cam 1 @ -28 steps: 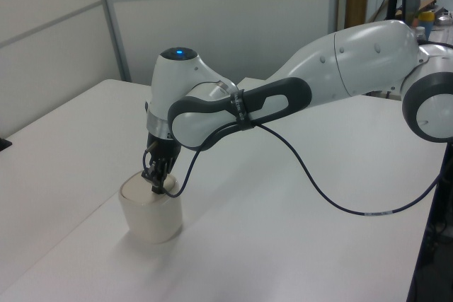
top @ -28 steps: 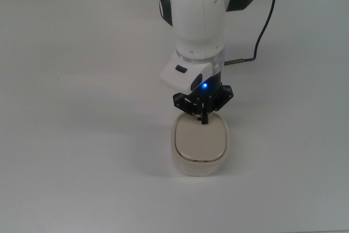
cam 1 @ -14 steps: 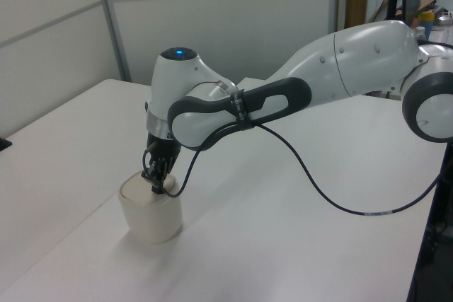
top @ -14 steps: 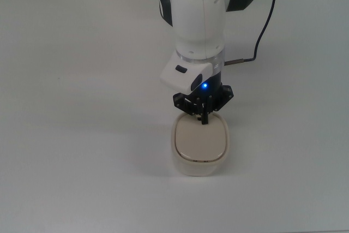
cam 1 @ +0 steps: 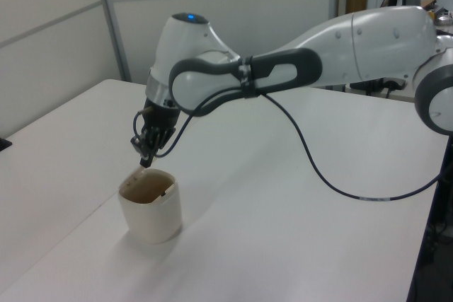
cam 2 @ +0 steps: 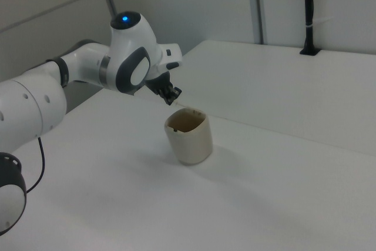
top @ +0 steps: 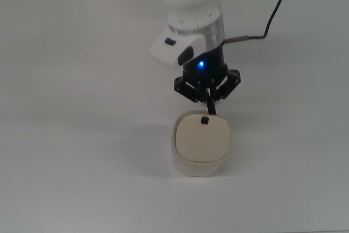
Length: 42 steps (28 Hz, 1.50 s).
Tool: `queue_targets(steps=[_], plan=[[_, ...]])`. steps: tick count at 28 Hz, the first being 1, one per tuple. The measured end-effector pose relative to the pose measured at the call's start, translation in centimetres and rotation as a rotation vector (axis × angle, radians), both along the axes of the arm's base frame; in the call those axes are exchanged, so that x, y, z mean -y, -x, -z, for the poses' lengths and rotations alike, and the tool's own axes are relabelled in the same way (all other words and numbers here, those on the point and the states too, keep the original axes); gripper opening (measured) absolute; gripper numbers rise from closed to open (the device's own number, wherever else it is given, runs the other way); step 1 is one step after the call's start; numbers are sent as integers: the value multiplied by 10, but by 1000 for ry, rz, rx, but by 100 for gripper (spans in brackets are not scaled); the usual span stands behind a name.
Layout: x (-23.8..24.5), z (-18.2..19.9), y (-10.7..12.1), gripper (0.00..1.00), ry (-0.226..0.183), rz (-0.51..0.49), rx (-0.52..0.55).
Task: Open the trash can
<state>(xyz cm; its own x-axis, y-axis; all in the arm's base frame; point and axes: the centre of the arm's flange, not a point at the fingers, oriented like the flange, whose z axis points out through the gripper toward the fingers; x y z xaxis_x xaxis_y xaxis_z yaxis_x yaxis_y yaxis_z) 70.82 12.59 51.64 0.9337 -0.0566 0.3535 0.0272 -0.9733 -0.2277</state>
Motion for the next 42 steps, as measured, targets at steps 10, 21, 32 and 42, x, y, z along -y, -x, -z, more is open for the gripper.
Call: queue_targets(steps=[10,21,32,42], plan=[[30,-38,22,1,16,15,-70],[75,-95,80,1,147,-127,-216],[87,-90,90,1,289,-153,-284],[88,-88,90,14,294,-153,-288]])
